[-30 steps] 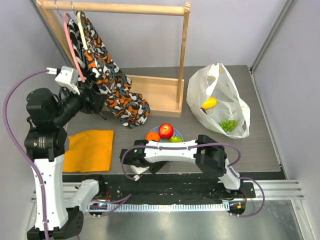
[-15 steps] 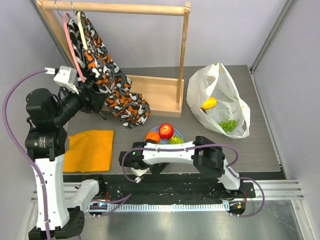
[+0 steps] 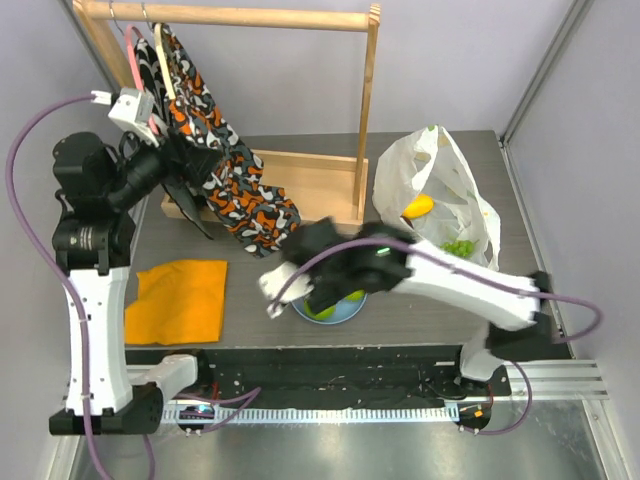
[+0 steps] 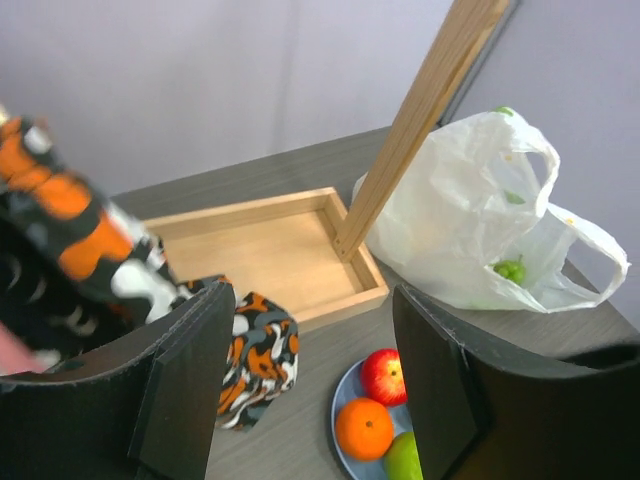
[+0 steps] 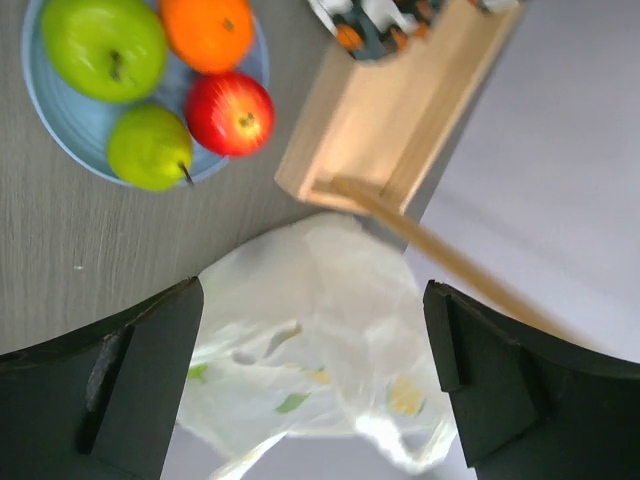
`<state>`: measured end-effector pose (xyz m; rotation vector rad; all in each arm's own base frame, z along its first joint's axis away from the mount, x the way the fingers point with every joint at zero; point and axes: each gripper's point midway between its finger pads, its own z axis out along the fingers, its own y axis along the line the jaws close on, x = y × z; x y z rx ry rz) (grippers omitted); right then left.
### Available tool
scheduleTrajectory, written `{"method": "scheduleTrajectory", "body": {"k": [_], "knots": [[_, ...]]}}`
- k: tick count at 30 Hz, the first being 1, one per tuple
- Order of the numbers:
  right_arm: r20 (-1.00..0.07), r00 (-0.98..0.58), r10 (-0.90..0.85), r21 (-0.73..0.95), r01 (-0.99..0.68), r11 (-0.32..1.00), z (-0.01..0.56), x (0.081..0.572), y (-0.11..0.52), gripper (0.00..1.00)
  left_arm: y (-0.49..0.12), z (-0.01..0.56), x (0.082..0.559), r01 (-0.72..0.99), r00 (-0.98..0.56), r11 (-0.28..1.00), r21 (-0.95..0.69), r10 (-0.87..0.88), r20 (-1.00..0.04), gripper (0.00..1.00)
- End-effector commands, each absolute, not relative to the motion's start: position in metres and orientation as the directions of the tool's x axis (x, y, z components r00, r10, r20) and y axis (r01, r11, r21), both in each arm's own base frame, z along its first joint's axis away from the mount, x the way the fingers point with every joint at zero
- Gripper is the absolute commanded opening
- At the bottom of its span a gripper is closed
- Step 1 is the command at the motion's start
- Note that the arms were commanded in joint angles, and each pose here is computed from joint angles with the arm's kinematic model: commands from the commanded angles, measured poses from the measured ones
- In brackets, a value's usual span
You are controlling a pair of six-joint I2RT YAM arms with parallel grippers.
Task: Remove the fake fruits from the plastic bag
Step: Place the fake fruit on the plate, then take out the fake fruit from the plastic bag.
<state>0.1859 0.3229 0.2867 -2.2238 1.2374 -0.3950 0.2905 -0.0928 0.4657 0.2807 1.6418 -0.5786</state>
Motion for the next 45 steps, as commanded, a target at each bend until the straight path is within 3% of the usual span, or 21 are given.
{"method": "scheduleTrajectory", "body": {"k": [1,2,3,5,12,15,20,23,28,35,38,45], "knots": [[-0.215,0.325,-0.921,-0.573,-0.805,-0.151,0.329,0.193,0.22,1.0,-0.131,0.493,0.299,0.617,-0.083,0.775,-0.137,-0.109,-0.991,0.68],[-0.249,0.195,-0.949,-0.563,-0.826,-0.022,0.327,0.215,0.187,1.0,-0.139,0.489,0.302,0.633,-0.091,0.765,-0.121,-0.082,-0.992,0.68],[-0.333,0.165,-0.929,-0.564,-0.824,0.056,0.338,0.213,0.17,1.0,-0.16,0.483,0.307,0.668,-0.104,0.737,-0.106,-0.049,-0.993,0.68],[-0.378,0.022,-0.926,-0.566,-0.797,0.212,0.336,0.222,0.117,0.98,-0.184,0.471,0.32,0.708,-0.1,0.705,-0.042,0.041,-0.994,0.68],[-0.454,-0.274,-0.848,-0.438,-0.761,0.479,0.267,0.227,0.064,0.86,-0.317,0.406,0.296,0.903,-0.072,0.425,0.065,0.299,-0.952,0.66],[-0.508,-0.389,-0.768,-0.34,-0.729,0.594,0.237,0.248,0.055,0.81,-0.34,0.375,0.284,0.93,-0.11,0.368,0.026,0.343,-0.933,0.65],[-0.508,-0.603,-0.615,-0.179,-0.624,0.761,0.193,0.306,0.016,0.68,-0.342,0.338,0.291,0.916,-0.167,0.401,-0.001,0.378,-0.911,0.63],[-0.49,-0.657,-0.574,-0.148,-0.586,0.797,0.168,0.339,0.004,0.6,-0.342,0.331,0.298,0.908,-0.159,0.419,0.02,0.389,-0.907,0.63],[-0.467,-0.687,-0.557,-0.071,-0.599,0.798,0.132,0.365,0.029,0.58,-0.341,0.318,0.302,0.903,-0.183,0.43,0.016,0.418,-0.89,0.63],[-0.435,-0.545,-0.717,0.047,-0.808,0.587,0.103,0.308,0.141,0.61,-0.343,0.302,0.312,0.893,-0.209,0.45,0.02,0.453,-0.867,0.64],[-0.458,-0.576,-0.677,0.047,-0.777,0.628,0.105,0.316,0.144,0.6,-0.344,0.298,0.319,0.889,-0.21,0.457,0.033,0.47,-0.858,0.64],[-0.568,-0.637,-0.521,-0.03,-0.617,0.786,0.13,0.385,0.109,0.61,-0.345,0.291,0.318,0.891,-0.228,0.453,0.019,0.483,-0.846,0.64]]}}
